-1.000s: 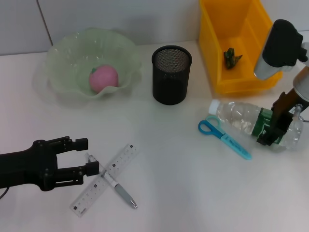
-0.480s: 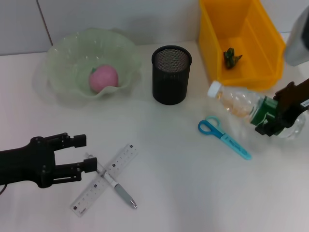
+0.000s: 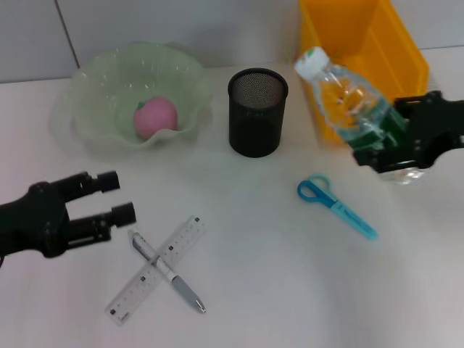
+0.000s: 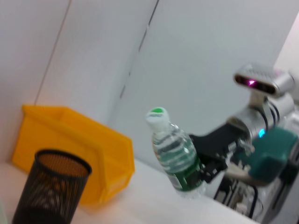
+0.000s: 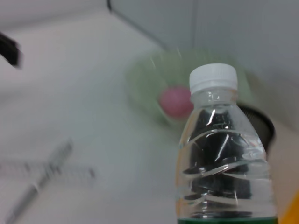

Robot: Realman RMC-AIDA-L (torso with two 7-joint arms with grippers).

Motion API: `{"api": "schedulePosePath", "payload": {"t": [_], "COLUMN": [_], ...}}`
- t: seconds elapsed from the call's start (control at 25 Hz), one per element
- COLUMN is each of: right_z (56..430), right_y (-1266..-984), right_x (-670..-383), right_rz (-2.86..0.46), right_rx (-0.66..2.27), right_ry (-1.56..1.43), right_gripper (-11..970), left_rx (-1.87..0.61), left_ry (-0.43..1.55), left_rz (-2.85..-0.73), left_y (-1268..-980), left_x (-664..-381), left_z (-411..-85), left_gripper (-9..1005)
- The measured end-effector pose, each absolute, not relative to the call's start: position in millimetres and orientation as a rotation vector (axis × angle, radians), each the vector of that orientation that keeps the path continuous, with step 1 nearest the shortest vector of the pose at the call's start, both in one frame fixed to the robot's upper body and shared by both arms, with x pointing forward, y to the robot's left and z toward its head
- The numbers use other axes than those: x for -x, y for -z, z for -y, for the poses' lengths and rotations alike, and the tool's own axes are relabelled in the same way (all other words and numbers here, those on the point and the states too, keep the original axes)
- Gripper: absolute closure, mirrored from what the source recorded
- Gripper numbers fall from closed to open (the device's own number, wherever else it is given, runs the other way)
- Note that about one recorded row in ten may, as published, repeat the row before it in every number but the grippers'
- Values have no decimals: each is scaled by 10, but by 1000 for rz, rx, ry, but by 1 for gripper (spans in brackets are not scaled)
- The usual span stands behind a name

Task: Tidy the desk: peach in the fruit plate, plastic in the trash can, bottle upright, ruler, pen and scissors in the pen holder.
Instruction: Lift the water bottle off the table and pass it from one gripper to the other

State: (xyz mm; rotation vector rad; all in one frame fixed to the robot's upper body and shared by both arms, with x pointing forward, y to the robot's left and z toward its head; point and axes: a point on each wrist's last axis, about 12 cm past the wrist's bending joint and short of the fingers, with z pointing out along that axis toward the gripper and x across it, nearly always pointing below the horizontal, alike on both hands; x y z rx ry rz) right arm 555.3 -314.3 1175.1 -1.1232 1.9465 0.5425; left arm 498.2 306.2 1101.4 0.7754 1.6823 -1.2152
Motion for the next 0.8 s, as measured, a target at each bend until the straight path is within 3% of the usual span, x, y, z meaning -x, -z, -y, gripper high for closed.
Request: {"api": "schedulePosePath", "payload": {"t": [0.8], "right_z": [2671], "right_y": [-11161], "right_x": [-5447], "right_rz": [-1510], "right_rx": [959], "right_ry": [-967], "right_gripper": [177], "left_rx": [-596], "left_ry": [1351], "left_rz": [-1392], "left_y": [-11079], "left_x": [-5180], "left_z": [-2640], "left_gripper": [199]}}
